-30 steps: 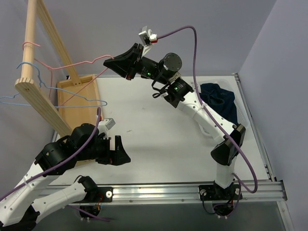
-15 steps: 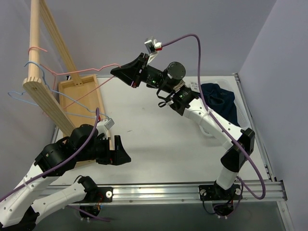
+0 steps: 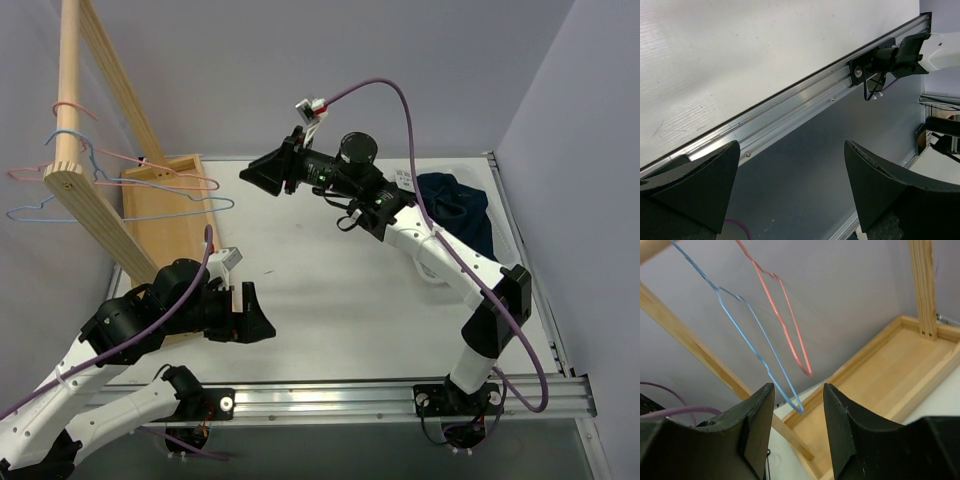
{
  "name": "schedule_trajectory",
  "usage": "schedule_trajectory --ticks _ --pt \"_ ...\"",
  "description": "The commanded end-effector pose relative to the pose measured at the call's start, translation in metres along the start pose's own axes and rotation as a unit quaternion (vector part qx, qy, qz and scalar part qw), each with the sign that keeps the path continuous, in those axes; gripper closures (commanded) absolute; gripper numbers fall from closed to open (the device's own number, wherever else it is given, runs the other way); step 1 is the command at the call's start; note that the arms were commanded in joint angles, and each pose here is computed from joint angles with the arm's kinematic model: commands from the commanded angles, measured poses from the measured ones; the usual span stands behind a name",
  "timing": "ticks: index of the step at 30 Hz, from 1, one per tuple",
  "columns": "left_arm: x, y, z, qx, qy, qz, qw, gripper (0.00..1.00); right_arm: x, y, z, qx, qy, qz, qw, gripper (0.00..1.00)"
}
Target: Remove the skirt from the hanger
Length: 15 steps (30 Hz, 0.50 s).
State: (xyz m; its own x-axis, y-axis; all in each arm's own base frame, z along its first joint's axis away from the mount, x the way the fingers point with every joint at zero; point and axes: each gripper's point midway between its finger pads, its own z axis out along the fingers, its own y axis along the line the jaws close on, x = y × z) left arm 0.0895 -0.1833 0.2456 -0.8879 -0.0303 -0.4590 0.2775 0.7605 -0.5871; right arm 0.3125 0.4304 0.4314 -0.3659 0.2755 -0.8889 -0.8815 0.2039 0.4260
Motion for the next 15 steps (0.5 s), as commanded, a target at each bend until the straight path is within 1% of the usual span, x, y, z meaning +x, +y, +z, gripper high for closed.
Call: schedule_trajectory --ticks 1,3,5,9,10,11,12,13,14,15 --pt "-0.009 -0.015 0.001 0.032 -0.016 0.002 0.999 0.06 -0.011 0.006 -0.009 -0.011 -0.003 -0.022 1.0 0.6" --pt "-0.009 -0.015 0.002 0.032 -0.015 0.004 0.999 0.06 -0.011 0.0 -0.01 0.001 0.002 -0.024 1.0 0.56" --pt "-0.008 -0.015 0.004 0.031 -0.009 0.006 0.999 0.06 -0.008 -0.015 -0.014 0.044 0.008 -0.014 0.999 0.5" --pt "-0.009 -0.017 0.007 0.036 -0.007 0.006 0.999 0.06 0.009 -0.044 -0.032 0.14 0.041 0.003 0.989 0.43" --pt "-0.008 -0.018 0.008 0.039 -0.007 0.007 0.999 0.06 0.025 -0.053 -0.042 0.173 0.073 0.013 0.982 0.42" --pt "-0.007 -0.015 0.011 0.037 -0.005 0.006 0.999 0.06 0.032 -0.069 -0.051 0.218 0.078 0.017 0.973 0.39" --pt "-0.006 -0.015 0.012 0.037 -0.003 0.005 0.999 0.06 0.039 -0.074 -0.063 0.246 0.092 0.024 0.965 0.38" --pt "-0.006 -0.016 0.014 0.042 -0.002 0.004 0.999 0.06 0.054 -0.083 -0.079 0.282 0.116 0.042 0.951 0.36" --pt "-0.003 -0.015 0.018 0.042 0.002 0.001 0.999 0.06 0.059 -0.095 -0.092 0.322 0.118 0.045 0.938 0.33" --pt "-0.003 -0.015 0.02 0.045 0.003 0.001 0.999 0.06 0.079 -0.1 -0.114 0.354 0.146 0.059 0.922 0.3"
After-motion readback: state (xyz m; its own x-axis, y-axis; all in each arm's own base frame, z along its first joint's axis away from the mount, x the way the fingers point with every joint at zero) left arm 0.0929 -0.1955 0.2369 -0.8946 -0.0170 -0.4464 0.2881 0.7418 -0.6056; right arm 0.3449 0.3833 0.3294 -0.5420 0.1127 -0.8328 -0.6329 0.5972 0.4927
